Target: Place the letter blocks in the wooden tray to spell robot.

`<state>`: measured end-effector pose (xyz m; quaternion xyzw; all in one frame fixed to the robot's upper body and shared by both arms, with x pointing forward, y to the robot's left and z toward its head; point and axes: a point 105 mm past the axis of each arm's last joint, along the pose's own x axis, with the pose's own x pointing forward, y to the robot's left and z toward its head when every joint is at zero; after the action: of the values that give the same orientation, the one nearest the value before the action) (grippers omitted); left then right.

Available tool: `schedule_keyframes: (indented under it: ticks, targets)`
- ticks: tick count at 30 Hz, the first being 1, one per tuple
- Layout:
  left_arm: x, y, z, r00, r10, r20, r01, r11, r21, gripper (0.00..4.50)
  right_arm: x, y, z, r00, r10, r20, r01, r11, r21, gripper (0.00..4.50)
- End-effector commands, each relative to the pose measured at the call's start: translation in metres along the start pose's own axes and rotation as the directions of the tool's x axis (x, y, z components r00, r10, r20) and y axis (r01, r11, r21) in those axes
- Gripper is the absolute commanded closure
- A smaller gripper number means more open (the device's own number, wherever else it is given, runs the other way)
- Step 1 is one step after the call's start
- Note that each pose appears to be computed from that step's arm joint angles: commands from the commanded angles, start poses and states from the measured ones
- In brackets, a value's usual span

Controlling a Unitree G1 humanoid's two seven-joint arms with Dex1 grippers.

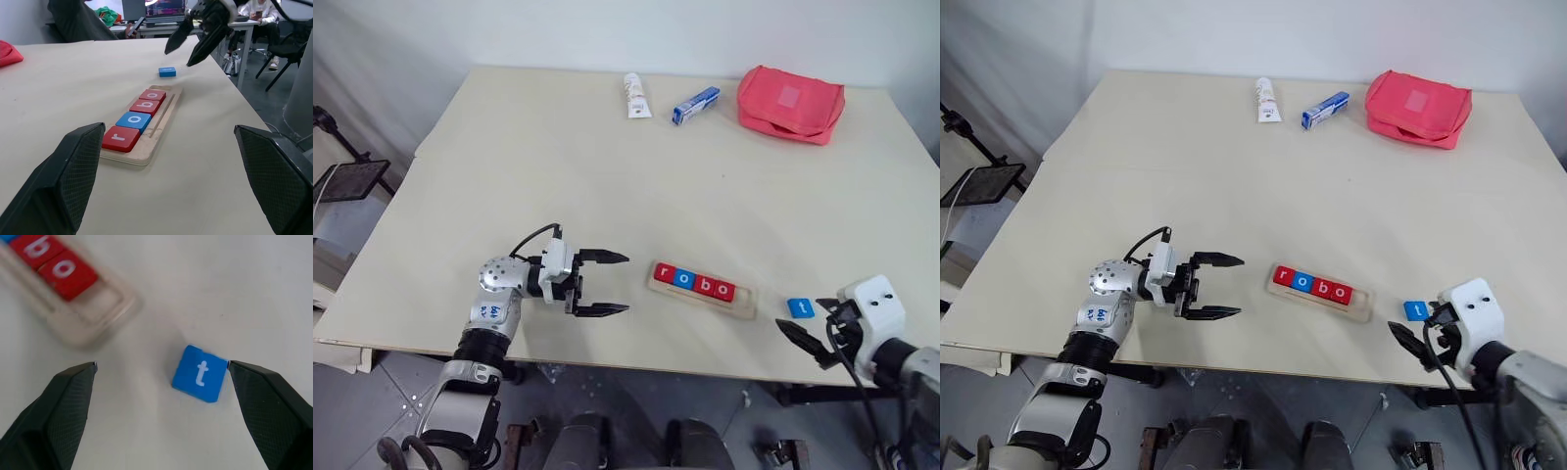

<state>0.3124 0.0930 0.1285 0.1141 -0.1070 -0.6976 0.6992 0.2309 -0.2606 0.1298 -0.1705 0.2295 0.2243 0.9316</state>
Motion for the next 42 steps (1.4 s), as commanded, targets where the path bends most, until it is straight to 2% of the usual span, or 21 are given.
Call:
schedule_keyframes:
  ticks: [1, 7, 11, 21, 24, 31, 32, 36, 41, 42]
  targets:
    - [0.001, -0.001, 0.006, 1.0, -0.002, 0.013, 0.002, 0.999, 0.032, 0.0, -0.003, -0.011, -0.001, 0.994, 0.091, -0.067, -0.1, 0.985, -0.139, 0.03]
    - [0.0, -0.002, 0.006, 1.0, 0.003, 0.013, -0.003, 0.999, 0.034, 0.0, 0.003, -0.031, 0.0, 0.97, 0.182, -0.159, -0.222, 0.933, -0.283, 0.03]
    - [-0.001, -0.008, 0.007, 1.0, 0.008, 0.014, -0.008, 0.999, 0.036, 0.0, 0.018, -0.049, 0.003, 0.926, 0.266, -0.27, -0.36, 0.84, -0.407, 0.03]
    - [-0.007, -0.019, 0.007, 0.999, 0.039, 0.001, -0.039, 0.999, 0.032, 0.0, 0.04, -0.058, -0.001, 0.86, 0.349, -0.373, -0.497, 0.739, -0.454, 0.03]
    - [-0.01, -0.022, 0.007, 0.999, 0.054, -0.005, -0.054, 0.998, 0.029, 0.0, 0.042, -0.056, -0.002, 0.846, 0.37, -0.385, -0.522, 0.725, -0.449, 0.59]
    - [-0.011, -0.024, 0.008, 0.998, 0.061, -0.01, -0.06, 0.998, 0.027, 0.0, 0.041, -0.059, -0.002, 0.849, 0.358, -0.389, -0.516, 0.722, -0.461, 2.91]
    - [-0.011, -0.023, 0.008, 0.998, 0.061, -0.01, -0.061, 0.998, 0.027, 0.0, 0.041, -0.06, -0.001, 0.853, 0.353, -0.385, -0.509, 0.725, -0.464, 3.05]
    - [-0.009, -0.019, 0.007, 0.998, 0.06, -0.008, -0.059, 0.998, 0.027, 0.0, 0.035, -0.064, 0.009, 0.872, 0.324, -0.367, -0.473, 0.749, -0.464, 3.04]
    - [-0.006, -0.015, 0.006, 0.998, 0.055, -0.002, -0.055, 0.998, 0.028, 0.0, 0.029, -0.06, 0.029, 0.888, 0.324, -0.326, -0.445, 0.785, -0.432, 3.04]
    - [-0.004, -0.013, 0.006, 0.999, 0.053, 0.001, -0.053, 0.998, 0.028, 0.0, 0.028, -0.054, 0.041, 0.893, 0.336, -0.298, -0.439, 0.797, -0.416, 3.04]
